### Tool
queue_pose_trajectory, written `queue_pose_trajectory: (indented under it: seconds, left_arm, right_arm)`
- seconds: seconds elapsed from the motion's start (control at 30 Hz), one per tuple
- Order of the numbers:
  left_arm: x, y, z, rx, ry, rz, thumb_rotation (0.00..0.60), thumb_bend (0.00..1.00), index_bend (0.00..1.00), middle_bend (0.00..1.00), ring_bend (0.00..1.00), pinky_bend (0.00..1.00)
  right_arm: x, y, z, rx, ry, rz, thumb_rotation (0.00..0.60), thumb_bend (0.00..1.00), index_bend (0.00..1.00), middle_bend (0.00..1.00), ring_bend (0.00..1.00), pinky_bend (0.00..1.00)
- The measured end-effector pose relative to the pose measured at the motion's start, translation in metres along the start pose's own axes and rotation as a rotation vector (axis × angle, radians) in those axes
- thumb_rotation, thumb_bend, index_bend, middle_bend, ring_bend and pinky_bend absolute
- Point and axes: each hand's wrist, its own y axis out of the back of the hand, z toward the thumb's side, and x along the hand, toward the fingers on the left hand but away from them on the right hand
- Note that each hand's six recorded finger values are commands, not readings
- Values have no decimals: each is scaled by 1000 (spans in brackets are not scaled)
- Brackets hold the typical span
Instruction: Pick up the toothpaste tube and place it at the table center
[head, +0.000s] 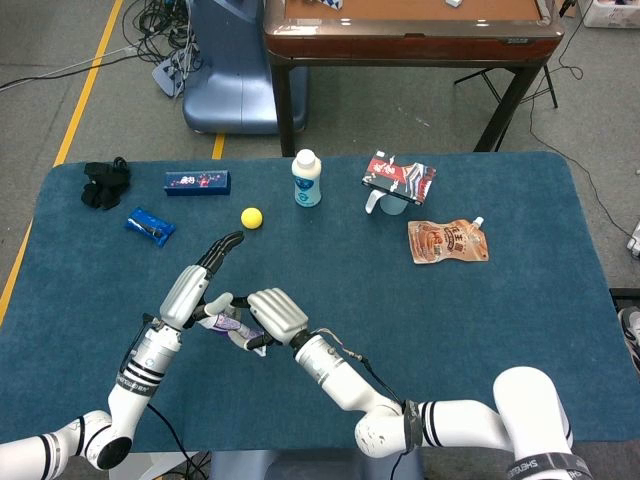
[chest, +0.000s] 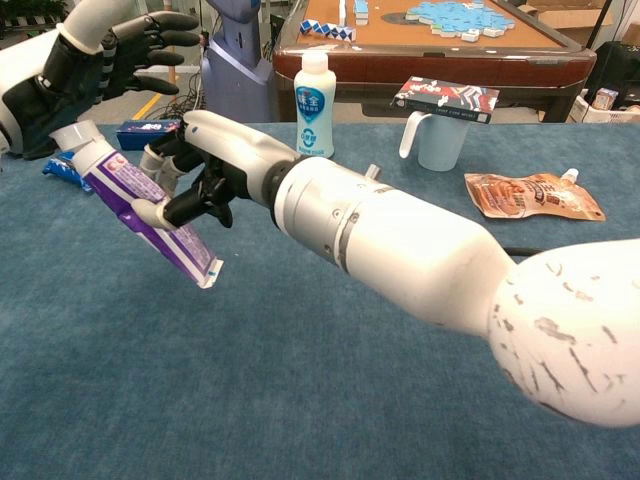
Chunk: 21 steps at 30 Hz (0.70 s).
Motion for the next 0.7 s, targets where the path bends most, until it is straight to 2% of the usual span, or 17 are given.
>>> queue_pose_trajectory:
  seconds: [0.7]
  left_arm:
    - [0, -9, -3, 30, 1, -16, 0, 0, 0, 6, 0, 77]
  right_arm:
    - [-3, -1, 3, -3, -10, -1, 600, 704, 973, 870, 820, 691]
